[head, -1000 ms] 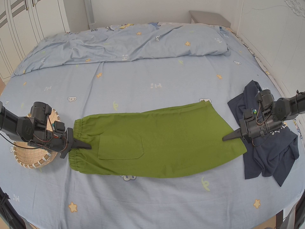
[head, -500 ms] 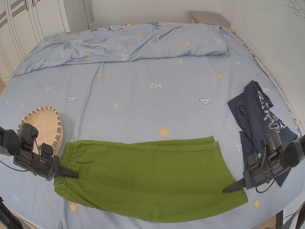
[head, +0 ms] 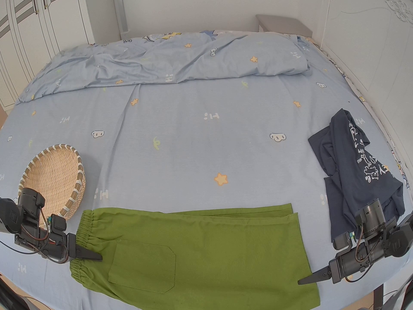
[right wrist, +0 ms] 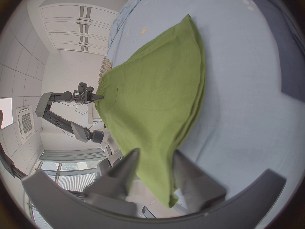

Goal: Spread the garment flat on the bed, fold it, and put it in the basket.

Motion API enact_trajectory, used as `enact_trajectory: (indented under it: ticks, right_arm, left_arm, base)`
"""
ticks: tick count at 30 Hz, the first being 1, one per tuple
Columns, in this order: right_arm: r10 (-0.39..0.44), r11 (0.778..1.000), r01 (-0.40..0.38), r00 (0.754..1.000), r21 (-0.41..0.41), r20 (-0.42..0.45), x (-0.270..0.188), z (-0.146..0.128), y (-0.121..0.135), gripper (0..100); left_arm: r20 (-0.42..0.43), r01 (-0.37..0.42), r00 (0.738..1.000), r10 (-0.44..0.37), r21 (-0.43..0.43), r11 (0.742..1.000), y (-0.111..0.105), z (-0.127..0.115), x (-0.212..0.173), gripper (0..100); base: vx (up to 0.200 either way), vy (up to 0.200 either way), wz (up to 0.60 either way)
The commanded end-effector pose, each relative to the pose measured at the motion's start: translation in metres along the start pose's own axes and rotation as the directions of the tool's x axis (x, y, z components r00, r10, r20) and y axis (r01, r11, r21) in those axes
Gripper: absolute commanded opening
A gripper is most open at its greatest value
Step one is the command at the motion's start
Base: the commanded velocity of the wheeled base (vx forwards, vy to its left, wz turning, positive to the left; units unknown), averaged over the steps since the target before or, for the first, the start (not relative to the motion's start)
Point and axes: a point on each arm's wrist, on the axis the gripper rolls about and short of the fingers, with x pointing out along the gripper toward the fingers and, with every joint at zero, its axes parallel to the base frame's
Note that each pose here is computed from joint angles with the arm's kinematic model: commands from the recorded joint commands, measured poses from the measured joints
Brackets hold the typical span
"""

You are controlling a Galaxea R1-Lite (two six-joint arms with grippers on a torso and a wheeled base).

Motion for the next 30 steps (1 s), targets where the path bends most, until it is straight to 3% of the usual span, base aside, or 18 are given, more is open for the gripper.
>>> enact_trajectory:
  ticks: [1,8,12,13,14,19,25,30]
  right_arm:
    - [-0.004,1.000,0.004,1.000,0.011,0.002,0.002,0.002,-0.004,100]
    - [-0.043,0.999,0.039,0.991,0.034,0.123,-0.014,0.016,-0.018,100]
    - [-0.088,0.993,0.106,0.948,-0.044,0.306,-0.046,0.039,0.000,100]
    - [-0.091,0.993,0.110,0.946,-0.044,0.312,-0.047,0.040,0.000,100]
    - [-0.111,0.988,0.141,0.926,-0.058,0.362,-0.056,0.051,0.008,100]
    - [-0.073,0.991,0.119,0.876,-0.068,0.476,-0.083,0.077,0.039,100]
    - [-0.037,0.986,0.113,0.862,-0.120,0.506,-0.095,0.090,0.059,100]
    - [-0.033,0.986,0.110,0.865,-0.126,0.500,-0.095,0.087,0.062,100]
  left_arm:
    - [0.008,-0.001,1.000,0.001,0.001,1.000,-0.001,-0.001,-0.002,0]
    - [0.045,-0.013,0.999,0.012,0.018,1.000,-0.005,0.001,-0.010,0]
    - [0.156,-0.132,0.981,0.117,0.091,0.987,-0.023,0.005,-0.032,0]
    - [0.160,-0.137,0.980,0.121,0.093,0.986,-0.024,0.005,-0.033,0]
    - [0.186,-0.184,0.969,0.162,0.105,0.977,-0.031,0.003,-0.040,0]
    - [0.240,-0.245,0.947,0.211,0.117,0.963,-0.052,-0.003,-0.064,0]
    - [0.289,-0.292,0.923,0.253,0.099,0.951,-0.070,0.003,-0.094,0]
    - [0.306,-0.383,0.889,0.340,0.090,0.919,-0.086,0.014,-0.112,0]
  base:
    - [0.000,0.000,0.00]
    - [0.000,0.000,0.00]
    - [0.000,0.000,0.00]
    - [0.000,0.000,0.00]
    - [0.000,0.000,0.00]
    - [0.000,0.000,0.00]
    - [0.000,0.000,0.00]
    - [0.000,0.000,0.00]
